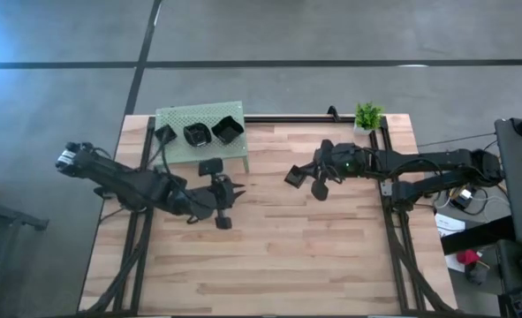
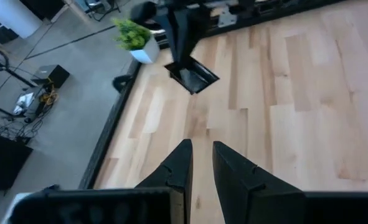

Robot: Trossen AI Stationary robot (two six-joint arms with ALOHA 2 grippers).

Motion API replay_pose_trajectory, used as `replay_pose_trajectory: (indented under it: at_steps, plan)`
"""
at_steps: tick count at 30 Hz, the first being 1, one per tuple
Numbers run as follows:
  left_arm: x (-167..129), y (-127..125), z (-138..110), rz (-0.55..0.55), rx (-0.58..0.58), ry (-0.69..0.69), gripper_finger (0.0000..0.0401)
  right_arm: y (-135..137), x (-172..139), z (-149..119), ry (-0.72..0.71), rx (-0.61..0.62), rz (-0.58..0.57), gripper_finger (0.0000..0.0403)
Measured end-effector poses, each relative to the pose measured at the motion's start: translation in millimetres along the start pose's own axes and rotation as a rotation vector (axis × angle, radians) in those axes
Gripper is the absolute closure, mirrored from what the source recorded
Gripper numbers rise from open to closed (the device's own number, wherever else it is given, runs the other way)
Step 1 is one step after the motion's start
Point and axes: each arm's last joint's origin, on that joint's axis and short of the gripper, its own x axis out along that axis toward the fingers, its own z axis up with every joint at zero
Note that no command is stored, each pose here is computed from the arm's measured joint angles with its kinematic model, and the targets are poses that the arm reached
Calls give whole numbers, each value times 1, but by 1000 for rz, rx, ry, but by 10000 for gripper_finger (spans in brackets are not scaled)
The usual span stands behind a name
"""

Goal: Pick & Place Mini shaped plates
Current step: Stack the black square shaped plate on top of the square shaped plate on the shelf

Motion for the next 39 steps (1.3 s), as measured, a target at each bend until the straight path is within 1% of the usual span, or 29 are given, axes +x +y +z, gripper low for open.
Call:
replay_pose_trajectory:
  at_steps: [4,7,9,11,15,17,23,26,31,36,39]
  plan:
    - [9,-16,0,-20,18,-1,343,15,-3,5,-37,-54,48,394]
    - [13,-27,1,-34,19,-9,343,24,-5,6,-71,-76,-4,394]
    - [15,-35,2,-47,-4,-28,343,29,-6,7,-98,-83,-43,394]
    - [17,-43,4,-39,-39,-49,343,34,-8,9,-126,-98,-51,394]
    - [20,-52,8,45,-188,-98,343,41,-9,10,-174,-119,-41,394]
    - [26,-56,8,89,-222,-111,343,45,-9,10,-186,-127,-30,394]
    - [45,-72,5,144,-164,-107,343,52,-4,11,-220,-160,-4,394]
    - [52,-77,7,211,-158,-131,343,53,-1,11,-224,-166,-4,394]
    - [63,-80,9,348,-183,-169,343,55,5,11,-235,-185,-3,394]
    - [80,-81,8,377,-213,-178,343,56,8,11,-241,-188,-2,394]
    - [88,-80,5,395,-203,-161,343,56,8,11,-244,-187,-2,394]
